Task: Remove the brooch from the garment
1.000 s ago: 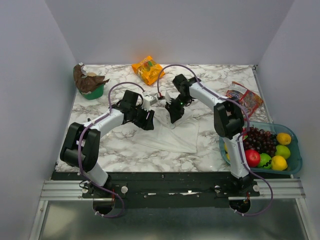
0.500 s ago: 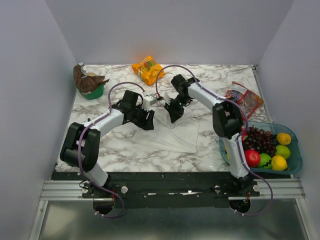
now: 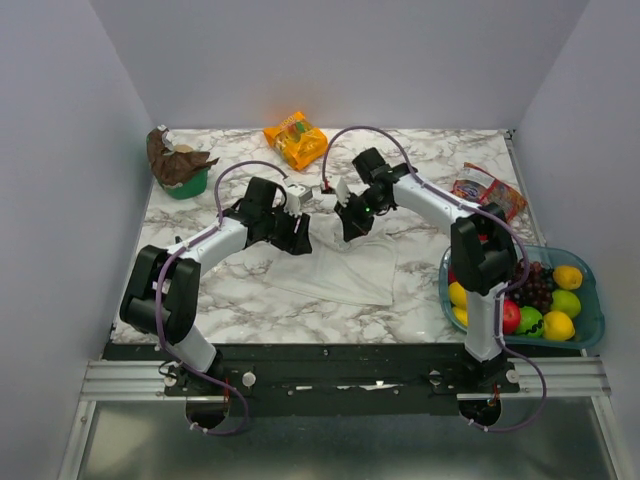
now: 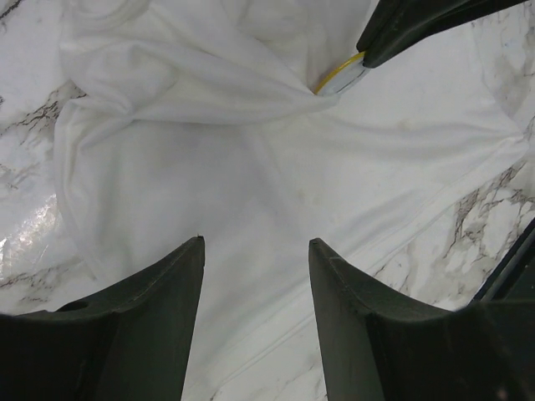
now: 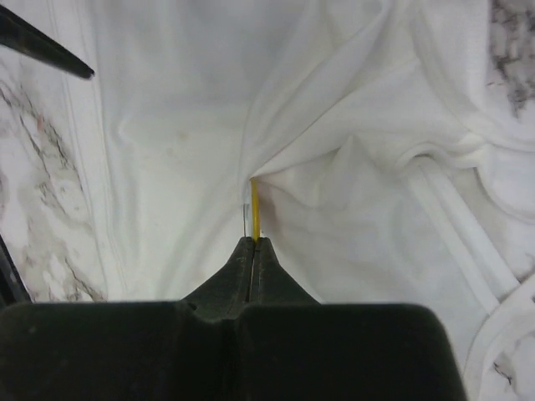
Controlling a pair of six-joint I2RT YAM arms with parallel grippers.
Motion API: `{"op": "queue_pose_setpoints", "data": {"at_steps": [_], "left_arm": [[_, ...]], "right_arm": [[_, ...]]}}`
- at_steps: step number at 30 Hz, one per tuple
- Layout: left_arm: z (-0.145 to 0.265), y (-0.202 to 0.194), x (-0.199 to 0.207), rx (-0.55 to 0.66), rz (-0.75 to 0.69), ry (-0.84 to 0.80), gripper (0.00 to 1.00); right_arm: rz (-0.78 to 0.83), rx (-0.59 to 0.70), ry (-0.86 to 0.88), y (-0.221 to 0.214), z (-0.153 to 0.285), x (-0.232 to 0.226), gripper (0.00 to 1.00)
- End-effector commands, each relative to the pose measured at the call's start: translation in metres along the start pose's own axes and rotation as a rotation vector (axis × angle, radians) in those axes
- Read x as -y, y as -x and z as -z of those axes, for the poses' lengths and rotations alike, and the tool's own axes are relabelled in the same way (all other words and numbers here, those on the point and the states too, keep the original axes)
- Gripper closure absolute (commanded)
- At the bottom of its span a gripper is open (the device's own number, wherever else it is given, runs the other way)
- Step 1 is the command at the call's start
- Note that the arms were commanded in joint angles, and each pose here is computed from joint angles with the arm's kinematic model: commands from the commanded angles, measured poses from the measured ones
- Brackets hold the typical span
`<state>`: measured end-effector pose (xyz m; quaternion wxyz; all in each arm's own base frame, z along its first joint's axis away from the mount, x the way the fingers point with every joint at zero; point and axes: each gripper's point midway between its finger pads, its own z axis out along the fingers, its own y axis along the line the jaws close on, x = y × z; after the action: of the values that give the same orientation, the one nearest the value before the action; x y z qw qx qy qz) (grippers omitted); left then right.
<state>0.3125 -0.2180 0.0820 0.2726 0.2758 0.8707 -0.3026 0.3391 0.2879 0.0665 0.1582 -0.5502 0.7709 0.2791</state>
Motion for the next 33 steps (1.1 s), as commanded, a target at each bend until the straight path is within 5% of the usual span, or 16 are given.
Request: {"op": "queue_pose_setpoints", "data": {"at_steps": [1,11,25,33], "left_arm": [[0.003,0.034,0.001,0.111,0.027,-0.001,0.39],[-0.019,0.054,-0.028,0.136,0.086,0.083,0.39],[-0.054,0.044,-0.022,0.083,0.136,-0.067,0.39],[-0.058,0.03,-0.008,0.068,0.166,-0.15,0.5]], "right_arm": [[-0.079,0.198,-0.192,0.044,0.022,0.014,0.99],[-0.181,0.477,-0.62,0.087,0.064,0.066,0.99],[-0.365,0.608,-0.641,0.116,0.052,0.094,1.0],[-0.421,0.585,-0.656,0.107,0.032,0.109,1.0]]}}
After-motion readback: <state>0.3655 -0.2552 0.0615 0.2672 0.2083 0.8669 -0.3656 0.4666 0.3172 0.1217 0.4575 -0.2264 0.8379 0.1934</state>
